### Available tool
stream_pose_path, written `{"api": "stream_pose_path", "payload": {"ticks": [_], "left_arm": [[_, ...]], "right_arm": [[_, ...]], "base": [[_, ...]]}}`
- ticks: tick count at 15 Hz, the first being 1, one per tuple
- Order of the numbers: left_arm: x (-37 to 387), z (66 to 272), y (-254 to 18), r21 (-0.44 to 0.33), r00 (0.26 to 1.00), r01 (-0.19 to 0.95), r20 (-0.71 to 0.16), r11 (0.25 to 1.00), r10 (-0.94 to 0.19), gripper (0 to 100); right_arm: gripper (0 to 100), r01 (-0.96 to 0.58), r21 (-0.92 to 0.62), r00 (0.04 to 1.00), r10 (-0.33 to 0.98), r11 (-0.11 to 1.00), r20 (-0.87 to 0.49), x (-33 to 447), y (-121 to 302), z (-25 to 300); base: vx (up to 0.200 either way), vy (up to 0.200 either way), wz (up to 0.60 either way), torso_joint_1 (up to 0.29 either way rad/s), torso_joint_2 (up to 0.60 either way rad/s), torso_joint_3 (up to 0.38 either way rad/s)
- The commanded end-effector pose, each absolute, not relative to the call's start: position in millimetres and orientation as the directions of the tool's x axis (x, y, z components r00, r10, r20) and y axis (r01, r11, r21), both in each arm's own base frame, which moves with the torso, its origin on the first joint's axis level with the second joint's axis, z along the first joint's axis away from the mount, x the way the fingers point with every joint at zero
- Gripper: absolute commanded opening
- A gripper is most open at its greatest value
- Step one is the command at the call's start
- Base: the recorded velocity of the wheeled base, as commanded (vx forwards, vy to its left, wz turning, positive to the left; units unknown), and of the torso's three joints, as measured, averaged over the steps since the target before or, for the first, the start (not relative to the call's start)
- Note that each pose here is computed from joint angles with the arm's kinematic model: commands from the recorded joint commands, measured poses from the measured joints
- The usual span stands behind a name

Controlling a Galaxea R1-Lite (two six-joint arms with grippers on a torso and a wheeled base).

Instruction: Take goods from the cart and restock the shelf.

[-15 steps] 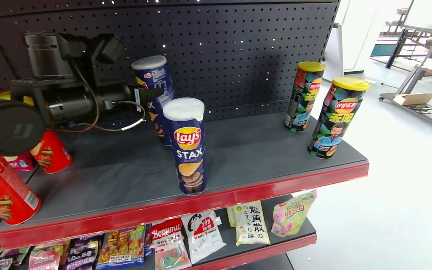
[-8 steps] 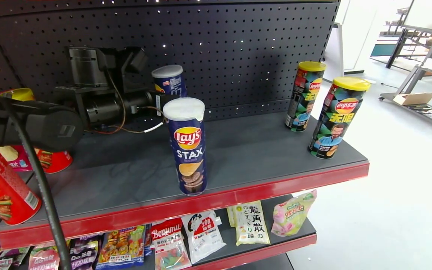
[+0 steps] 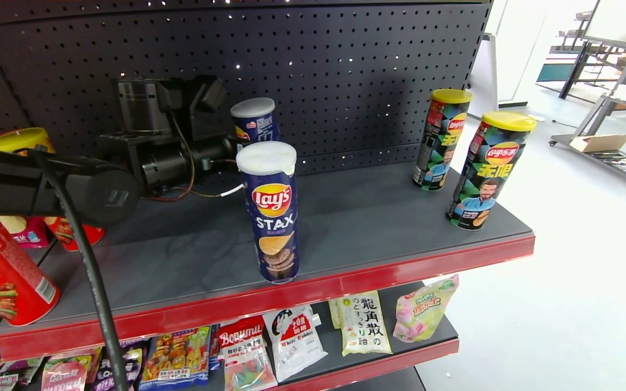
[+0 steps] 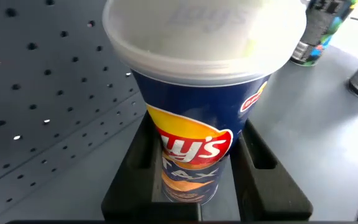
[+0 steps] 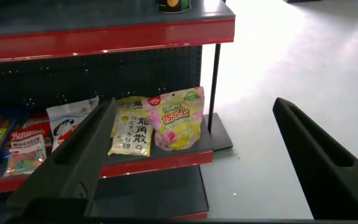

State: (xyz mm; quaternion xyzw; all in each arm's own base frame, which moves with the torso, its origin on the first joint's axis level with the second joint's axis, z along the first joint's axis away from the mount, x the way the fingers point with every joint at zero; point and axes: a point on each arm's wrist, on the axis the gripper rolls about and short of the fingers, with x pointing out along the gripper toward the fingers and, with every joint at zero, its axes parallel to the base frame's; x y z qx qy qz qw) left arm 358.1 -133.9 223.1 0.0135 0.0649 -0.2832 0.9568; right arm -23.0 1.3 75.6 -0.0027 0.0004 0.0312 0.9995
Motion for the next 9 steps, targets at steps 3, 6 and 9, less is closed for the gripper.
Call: {"api": "stream_pose_path", "payload": {"ticks": [3, 6, 9], "left_arm": [[360.6, 221.1, -135.1, 0.024, 0.833, 0.547, -0.112, 0.837, -0.542, 0], [360.5, 220.7, -135.1, 0.036, 0.833, 0.548, -0.113, 0.835, -0.542, 0], [359.5, 215.7, -134.7, 0.033, 0.832, 0.548, -0.131, 0.836, -0.54, 0]], "right_arm": [[100, -0.063, -0.006, 0.998, 0.063, 0.998, -0.002, -23.0, 1.3, 75.6], [100, -0.063, -0.006, 0.998, 0.063, 0.998, -0.002, -23.0, 1.3, 75.6], [100, -0.063, -0.006, 0.998, 0.063, 0.998, -0.003, -22.8, 1.3, 75.2]], "base": [[0.0, 0.0, 0.0, 0.0, 0.0, 0.0], [0.0, 0.0, 0.0, 0.0, 0.0, 0.0], [0.0, 0.0, 0.0, 0.0, 0.0, 0.0]]}}
